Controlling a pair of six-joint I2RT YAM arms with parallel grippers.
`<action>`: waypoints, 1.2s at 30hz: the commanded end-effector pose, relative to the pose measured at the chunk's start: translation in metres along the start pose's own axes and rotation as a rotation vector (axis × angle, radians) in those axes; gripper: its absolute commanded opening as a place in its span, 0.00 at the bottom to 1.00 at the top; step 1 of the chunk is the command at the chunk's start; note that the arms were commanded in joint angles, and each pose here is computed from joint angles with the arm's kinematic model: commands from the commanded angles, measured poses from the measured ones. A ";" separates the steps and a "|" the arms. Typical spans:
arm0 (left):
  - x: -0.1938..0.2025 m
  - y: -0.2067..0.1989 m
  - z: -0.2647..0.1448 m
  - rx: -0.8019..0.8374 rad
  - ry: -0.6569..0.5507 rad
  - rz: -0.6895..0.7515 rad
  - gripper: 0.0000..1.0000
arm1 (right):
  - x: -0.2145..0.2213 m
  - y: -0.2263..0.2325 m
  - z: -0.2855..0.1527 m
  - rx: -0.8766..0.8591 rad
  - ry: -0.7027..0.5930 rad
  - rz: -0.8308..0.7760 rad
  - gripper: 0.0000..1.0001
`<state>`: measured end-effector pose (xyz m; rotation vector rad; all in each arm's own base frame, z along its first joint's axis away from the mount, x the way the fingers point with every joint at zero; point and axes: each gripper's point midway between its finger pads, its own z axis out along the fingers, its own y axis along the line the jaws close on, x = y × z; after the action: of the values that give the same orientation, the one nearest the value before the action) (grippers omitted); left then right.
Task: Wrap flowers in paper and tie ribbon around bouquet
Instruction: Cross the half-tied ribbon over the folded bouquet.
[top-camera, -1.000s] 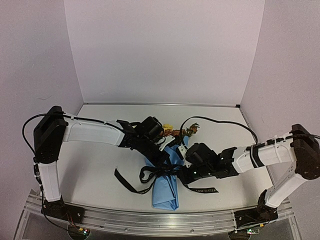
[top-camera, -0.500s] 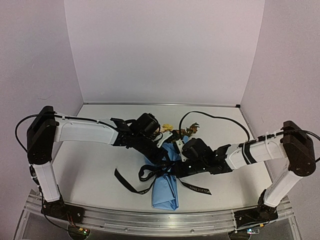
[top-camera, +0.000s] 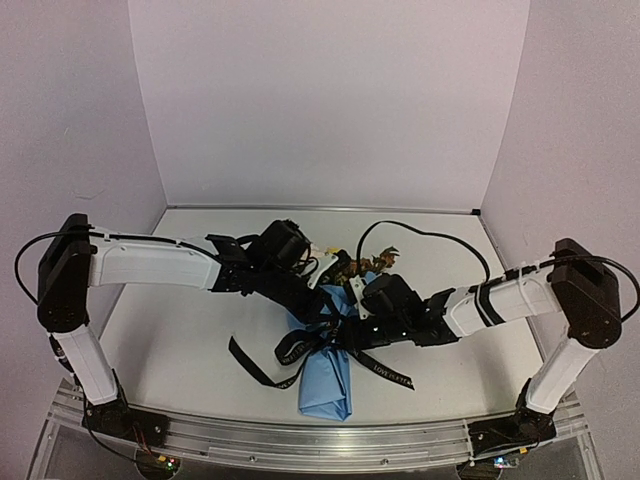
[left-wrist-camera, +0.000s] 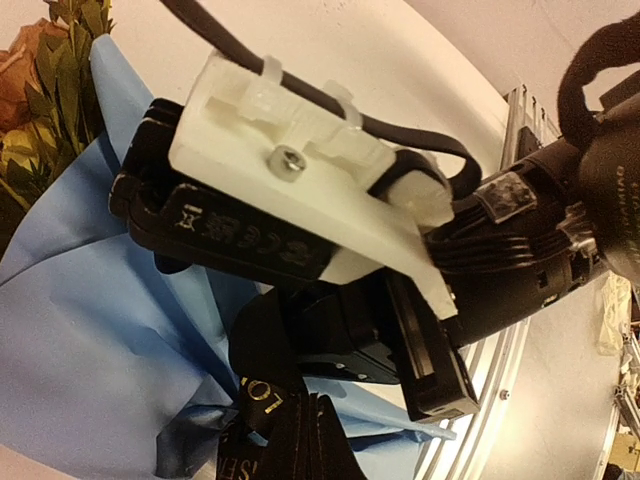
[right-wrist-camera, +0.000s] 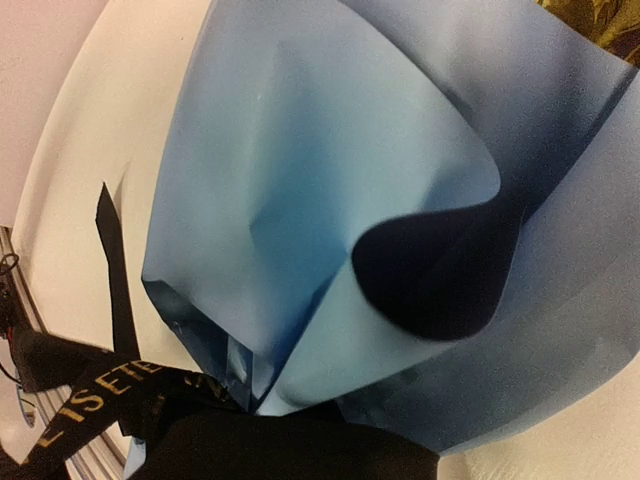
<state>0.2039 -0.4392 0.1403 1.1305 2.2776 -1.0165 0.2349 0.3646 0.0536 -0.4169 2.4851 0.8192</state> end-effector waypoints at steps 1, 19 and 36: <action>-0.012 -0.016 -0.011 0.052 -0.057 0.010 0.00 | -0.026 0.019 -0.001 -0.067 -0.055 0.036 0.00; 0.037 0.009 0.017 0.009 0.075 -0.051 0.08 | -0.031 0.039 0.022 -0.182 -0.030 0.072 0.00; 0.008 -0.001 -0.024 -0.036 -0.035 0.010 0.37 | -0.038 0.041 0.036 -0.192 -0.061 0.033 0.00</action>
<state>0.1950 -0.4154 0.1153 1.1056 2.3642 -0.9555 0.2486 0.4079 0.0539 -0.4010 2.4463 1.0399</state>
